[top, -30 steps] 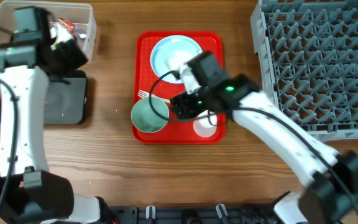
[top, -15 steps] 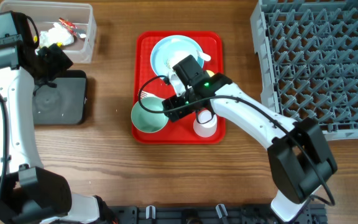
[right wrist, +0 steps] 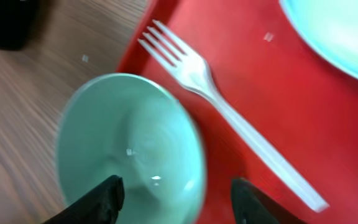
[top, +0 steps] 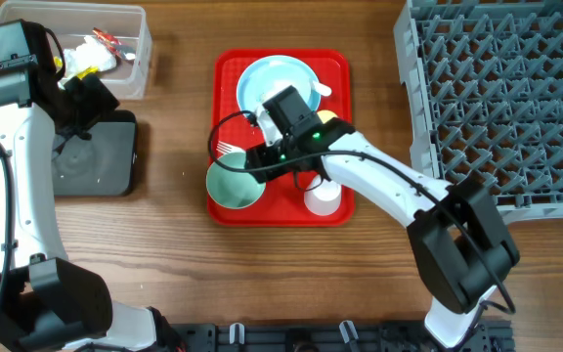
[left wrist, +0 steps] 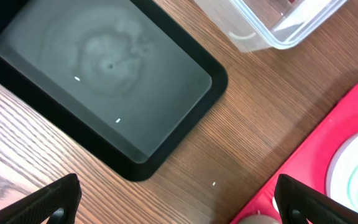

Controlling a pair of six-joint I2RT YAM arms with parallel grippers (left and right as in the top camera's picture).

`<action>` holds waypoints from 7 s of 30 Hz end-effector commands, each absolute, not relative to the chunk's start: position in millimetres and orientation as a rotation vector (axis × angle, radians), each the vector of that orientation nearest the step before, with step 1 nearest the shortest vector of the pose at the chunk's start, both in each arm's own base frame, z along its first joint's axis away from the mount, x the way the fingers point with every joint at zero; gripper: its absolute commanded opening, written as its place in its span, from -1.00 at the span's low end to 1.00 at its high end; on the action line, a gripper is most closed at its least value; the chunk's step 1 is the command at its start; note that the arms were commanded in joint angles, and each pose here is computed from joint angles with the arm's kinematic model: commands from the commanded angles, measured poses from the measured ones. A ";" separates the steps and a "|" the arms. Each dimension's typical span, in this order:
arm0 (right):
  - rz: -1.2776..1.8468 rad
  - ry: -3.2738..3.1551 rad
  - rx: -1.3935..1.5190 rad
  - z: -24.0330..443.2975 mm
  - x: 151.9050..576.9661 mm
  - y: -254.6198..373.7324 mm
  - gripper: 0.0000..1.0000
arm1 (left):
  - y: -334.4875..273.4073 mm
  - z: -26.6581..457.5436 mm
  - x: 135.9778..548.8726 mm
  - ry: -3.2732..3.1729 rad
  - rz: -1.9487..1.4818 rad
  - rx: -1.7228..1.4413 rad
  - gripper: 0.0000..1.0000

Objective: Sort waste into correct bins and load items into the dishwasher rack
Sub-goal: 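Reach the right gripper to the mint-green bowl rim and grasp it, then lift the green bowl and carry it right over the dish rack, then lower the green bowl into the rack and open the right gripper, then reach the left gripper to the small blue rice bowl and grasp it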

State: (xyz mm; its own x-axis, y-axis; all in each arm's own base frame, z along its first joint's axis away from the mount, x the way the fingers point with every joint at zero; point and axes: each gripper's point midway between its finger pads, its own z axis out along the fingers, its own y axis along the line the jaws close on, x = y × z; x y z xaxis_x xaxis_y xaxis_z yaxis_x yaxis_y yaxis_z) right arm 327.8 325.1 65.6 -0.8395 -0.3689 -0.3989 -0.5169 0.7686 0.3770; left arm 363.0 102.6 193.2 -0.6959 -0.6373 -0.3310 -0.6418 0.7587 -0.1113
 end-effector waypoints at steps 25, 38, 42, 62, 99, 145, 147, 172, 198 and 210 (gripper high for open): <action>0.397 2.718 -0.410 92.4 346.4 278.2 -0.92 | 91.9 189.7 363.2 2.631 -0.067 -0.996 1.00; -0.684 2.049 -0.034 307.2 410.9 75.7 -0.92 | 91.9 189.7 363.2 2.631 -0.067 -0.996 1.00; -0.906 1.934 -0.022 326.3 451.2 33.3 -0.91 | 91.8 189.6 363.1 2.631 -0.067 -0.996 1.00; -1.210 1.905 0.074 232.7 550.2 -101.5 -0.91 | 93.5 191.9 369.1 2.606 -0.070 -0.987 1.00; -1.079 1.948 0.109 161.8 575.8 -121.1 -0.91 | 93.7 192.3 370.1 2.602 -0.070 -0.985 1.00; -1.204 2.045 -0.065 134.4 558.4 -37.7 0.77 | 94.9 194.0 374.4 2.584 -0.072 -0.977 1.00; -1.202 2.042 -0.071 137.6 557.6 -33.7 0.91 | 94.8 194.0 374.4 2.584 -0.073 -0.977 1.00; 0.156 2.259 -0.221 203.7 489.3 162.9 1.00 | 93.9 192.5 370.7 2.603 -0.068 -0.974 1.00; 0.372 2.338 -0.100 170.9 497.7 169.7 0.33 | 47.1 190.2 369.3 2.751 -0.141 -0.623 0.99; 0.336 2.384 0.199 212.3 466.2 1.2 0.58 | -175.0 211.7 418.0 2.499 -0.164 0.286 1.00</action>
State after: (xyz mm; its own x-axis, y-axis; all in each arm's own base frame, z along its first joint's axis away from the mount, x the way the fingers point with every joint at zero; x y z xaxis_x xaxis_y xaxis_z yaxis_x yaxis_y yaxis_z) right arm 479.3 27.4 188.3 -0.7547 0.2382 -0.6113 0.0573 0.9521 0.3002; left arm 411.9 -131.5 216.7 -0.8367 0.0415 -0.5460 0.1234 0.9858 -0.1143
